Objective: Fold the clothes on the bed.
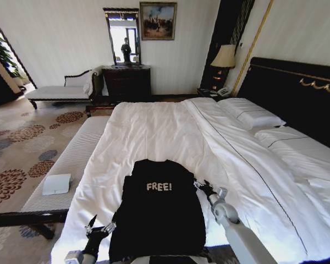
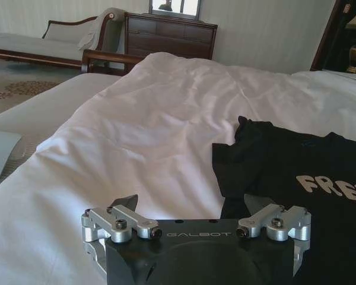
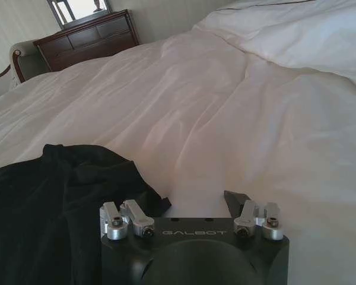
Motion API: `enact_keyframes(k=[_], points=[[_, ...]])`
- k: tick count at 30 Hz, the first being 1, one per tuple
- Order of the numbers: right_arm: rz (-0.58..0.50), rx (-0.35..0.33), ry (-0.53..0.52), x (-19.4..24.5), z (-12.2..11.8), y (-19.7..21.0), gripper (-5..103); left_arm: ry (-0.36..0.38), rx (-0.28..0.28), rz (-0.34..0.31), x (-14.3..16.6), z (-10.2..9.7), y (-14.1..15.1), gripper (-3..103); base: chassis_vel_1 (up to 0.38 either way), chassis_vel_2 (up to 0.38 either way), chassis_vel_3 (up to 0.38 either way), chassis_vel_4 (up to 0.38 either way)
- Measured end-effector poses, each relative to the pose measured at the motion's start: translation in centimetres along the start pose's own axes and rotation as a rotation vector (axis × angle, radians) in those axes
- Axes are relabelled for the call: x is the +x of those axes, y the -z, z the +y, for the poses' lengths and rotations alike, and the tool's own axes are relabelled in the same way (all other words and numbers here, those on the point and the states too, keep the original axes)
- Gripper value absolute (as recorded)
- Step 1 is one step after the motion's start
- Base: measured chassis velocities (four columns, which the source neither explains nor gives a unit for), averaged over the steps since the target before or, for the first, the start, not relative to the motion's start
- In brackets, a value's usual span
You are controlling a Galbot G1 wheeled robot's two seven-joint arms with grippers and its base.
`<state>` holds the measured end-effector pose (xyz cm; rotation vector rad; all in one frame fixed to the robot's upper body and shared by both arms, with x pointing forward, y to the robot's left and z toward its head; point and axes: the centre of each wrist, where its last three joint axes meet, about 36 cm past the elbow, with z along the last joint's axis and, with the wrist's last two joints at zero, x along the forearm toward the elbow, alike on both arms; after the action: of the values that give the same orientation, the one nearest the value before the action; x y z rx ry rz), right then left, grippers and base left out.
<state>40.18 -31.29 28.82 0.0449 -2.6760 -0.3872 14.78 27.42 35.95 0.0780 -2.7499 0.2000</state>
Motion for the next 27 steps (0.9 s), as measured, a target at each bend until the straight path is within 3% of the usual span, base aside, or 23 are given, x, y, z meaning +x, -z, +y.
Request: enact_keyframes(k=[1,4,7,8,11,14,17,20,27], points=[[0.002,0.000,0.001,-0.2,0.1,0.0,76,0.002,-0.001,-0.001,0.0,0.1,0.0,100,0.000,0.000,0.000,0.000],[0.015,-0.001,0.005,-0.6,0.2,-0.2,59,0.006,-0.001,-0.004,0.0,0.2,0.2,100,0.000,0.000,0.000,0.000],[0.019,-0.003,0.006,-0.6,0.3,-0.3,54,0.008,0.000,-0.005,-0.1,0.3,0.2,100,0.000,0.000,0.000,0.000],[0.021,-0.007,0.009,-0.6,0.4,-0.4,42,0.011,0.000,-0.007,-0.1,0.4,0.3,100,0.000,0.000,0.000,0.000],[0.021,-0.009,0.010,-0.7,0.5,-0.4,37,0.021,-0.002,-0.008,-0.1,0.4,0.3,100,0.000,0.000,0.000,0.000],[0.016,-0.024,0.017,-0.8,1.0,-0.3,21,0.042,-0.005,-0.021,-0.2,0.3,0.7,100,0.000,0.000,0.000,0.000],[0.014,-0.029,0.021,-0.8,1.2,-0.3,16,0.043,-0.004,-0.024,-0.3,0.3,0.8,100,0.000,0.000,0.000,0.000],[0.010,-0.035,0.027,-0.7,1.9,-0.3,2,0.049,0.002,-0.030,-0.4,0.2,1.1,100,0.000,0.000,0.000,0.000],[0.000,-0.048,0.026,-0.4,2.3,0.1,0,0.054,0.016,-0.031,-0.4,0.3,1.2,100,0.000,0.000,0.000,0.000]])
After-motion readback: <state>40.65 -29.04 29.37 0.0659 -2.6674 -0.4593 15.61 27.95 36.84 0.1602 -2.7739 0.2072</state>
